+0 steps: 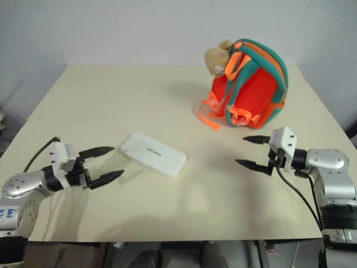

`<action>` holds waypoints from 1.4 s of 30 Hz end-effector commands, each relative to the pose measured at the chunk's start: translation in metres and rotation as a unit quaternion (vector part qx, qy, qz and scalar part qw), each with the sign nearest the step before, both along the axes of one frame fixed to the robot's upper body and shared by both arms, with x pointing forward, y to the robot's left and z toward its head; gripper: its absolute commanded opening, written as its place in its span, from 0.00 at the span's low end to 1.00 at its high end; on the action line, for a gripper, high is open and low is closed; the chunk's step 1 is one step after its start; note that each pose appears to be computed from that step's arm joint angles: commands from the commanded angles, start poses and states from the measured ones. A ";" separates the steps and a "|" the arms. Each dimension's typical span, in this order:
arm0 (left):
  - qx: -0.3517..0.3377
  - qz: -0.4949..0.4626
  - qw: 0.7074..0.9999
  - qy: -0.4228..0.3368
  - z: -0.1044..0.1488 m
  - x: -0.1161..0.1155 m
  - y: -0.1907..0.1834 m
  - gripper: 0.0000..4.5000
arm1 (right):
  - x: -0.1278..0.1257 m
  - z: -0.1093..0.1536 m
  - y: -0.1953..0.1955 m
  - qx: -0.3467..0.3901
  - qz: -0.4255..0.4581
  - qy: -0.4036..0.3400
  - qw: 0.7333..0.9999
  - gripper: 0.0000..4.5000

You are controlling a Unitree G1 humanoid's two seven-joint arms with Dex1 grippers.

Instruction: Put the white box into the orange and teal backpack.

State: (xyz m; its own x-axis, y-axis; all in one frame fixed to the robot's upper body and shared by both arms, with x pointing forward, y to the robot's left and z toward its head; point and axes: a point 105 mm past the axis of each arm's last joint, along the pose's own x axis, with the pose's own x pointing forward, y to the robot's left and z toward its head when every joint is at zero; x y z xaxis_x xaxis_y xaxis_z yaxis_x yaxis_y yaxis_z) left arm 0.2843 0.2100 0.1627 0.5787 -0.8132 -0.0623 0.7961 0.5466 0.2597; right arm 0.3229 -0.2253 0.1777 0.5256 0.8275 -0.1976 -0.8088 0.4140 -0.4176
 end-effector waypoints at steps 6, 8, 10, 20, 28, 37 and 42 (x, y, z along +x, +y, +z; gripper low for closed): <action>0.018 0.003 0.999 -0.038 0.010 0.005 0.002 0.99 | -0.002 0.000 0.011 0.002 0.011 0.003 1.000 1.00; 0.024 0.007 0.999 -0.037 0.009 0.007 0.011 0.99 | -0.003 0.001 0.021 0.008 0.020 0.004 1.000 1.00; 0.027 0.018 0.999 -0.039 0.010 0.011 0.021 0.95 | -0.004 0.001 0.034 0.016 0.027 0.006 0.999 0.96; 0.049 0.050 0.996 -0.053 0.014 0.031 0.049 0.28 | -0.015 -0.013 0.084 0.038 0.032 0.027 0.998 0.24; 0.031 0.075 0.995 -0.056 0.012 0.066 0.039 0.00 | -0.022 -0.043 0.108 0.032 0.024 0.087 0.995 0.03; 0.047 0.104 0.993 -0.035 -0.007 0.091 0.030 0.00 | -0.017 -0.065 0.128 0.031 0.000 0.111 0.993 0.03; 0.048 0.115 0.992 -0.030 -0.014 0.102 0.021 0.00 | -0.010 -0.060 0.143 0.041 0.002 0.106 0.993 0.03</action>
